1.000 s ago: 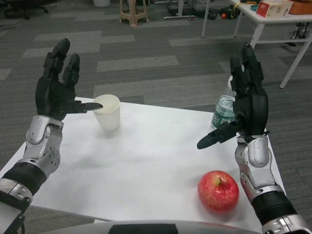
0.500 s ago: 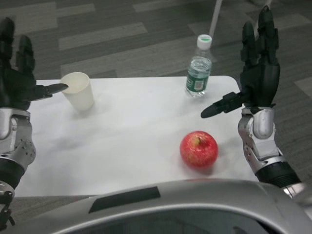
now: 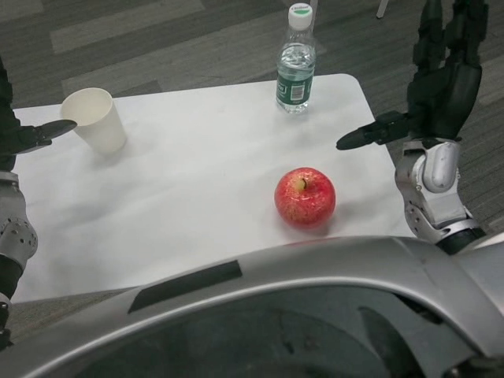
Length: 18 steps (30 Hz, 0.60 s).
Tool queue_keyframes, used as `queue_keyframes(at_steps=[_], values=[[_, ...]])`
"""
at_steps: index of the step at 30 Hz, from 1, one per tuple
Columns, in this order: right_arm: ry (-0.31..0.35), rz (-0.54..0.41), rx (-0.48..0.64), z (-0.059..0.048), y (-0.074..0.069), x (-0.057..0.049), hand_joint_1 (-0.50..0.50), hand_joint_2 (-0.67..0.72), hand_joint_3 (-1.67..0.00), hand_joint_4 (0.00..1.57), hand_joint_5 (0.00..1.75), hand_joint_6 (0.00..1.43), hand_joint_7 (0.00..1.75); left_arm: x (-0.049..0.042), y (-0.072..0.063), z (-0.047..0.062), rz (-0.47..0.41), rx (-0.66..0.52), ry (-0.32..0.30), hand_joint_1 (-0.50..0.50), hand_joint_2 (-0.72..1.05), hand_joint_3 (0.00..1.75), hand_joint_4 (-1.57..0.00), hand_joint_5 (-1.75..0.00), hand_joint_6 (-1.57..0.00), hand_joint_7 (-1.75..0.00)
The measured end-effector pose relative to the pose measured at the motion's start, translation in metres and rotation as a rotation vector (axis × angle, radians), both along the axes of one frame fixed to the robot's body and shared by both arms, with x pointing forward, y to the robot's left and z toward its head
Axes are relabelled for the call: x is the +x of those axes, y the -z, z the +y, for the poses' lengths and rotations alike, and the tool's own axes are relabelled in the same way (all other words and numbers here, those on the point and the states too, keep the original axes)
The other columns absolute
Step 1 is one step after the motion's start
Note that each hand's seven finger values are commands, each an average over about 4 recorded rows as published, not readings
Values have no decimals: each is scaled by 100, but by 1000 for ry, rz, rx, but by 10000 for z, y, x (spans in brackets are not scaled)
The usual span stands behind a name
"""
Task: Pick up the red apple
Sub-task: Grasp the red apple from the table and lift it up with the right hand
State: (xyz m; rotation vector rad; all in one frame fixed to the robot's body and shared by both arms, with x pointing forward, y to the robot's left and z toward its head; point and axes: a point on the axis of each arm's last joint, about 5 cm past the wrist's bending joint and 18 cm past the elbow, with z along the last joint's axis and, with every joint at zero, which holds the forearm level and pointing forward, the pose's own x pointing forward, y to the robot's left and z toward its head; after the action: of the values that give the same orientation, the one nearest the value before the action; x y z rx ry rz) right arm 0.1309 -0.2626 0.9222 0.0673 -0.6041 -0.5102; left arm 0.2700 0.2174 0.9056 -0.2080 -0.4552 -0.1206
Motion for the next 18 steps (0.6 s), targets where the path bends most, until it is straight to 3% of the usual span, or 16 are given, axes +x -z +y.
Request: queue_keyframes(at_steps=[4,9,15,18], values=[[22,28,3,-20,29,-77,-46,41,0,1,0,0,0,-3,7,9,7,3,0,-26,21,0,0,0,0,-42],[80,56,-14,-124,48,-192,-46,38,0,1,0,0,0,-4,15,17,13,5,-3,-26,16,4,0,0,0,-42],[162,202,-63,-332,184,-534,-46,28,0,0,0,0,0,-6,25,30,20,4,-9,-26,16,0,0,0,0,-42],[165,263,-84,-385,229,-647,-46,22,0,0,0,0,0,-7,27,32,22,4,-10,-26,18,0,0,0,0,-42]])
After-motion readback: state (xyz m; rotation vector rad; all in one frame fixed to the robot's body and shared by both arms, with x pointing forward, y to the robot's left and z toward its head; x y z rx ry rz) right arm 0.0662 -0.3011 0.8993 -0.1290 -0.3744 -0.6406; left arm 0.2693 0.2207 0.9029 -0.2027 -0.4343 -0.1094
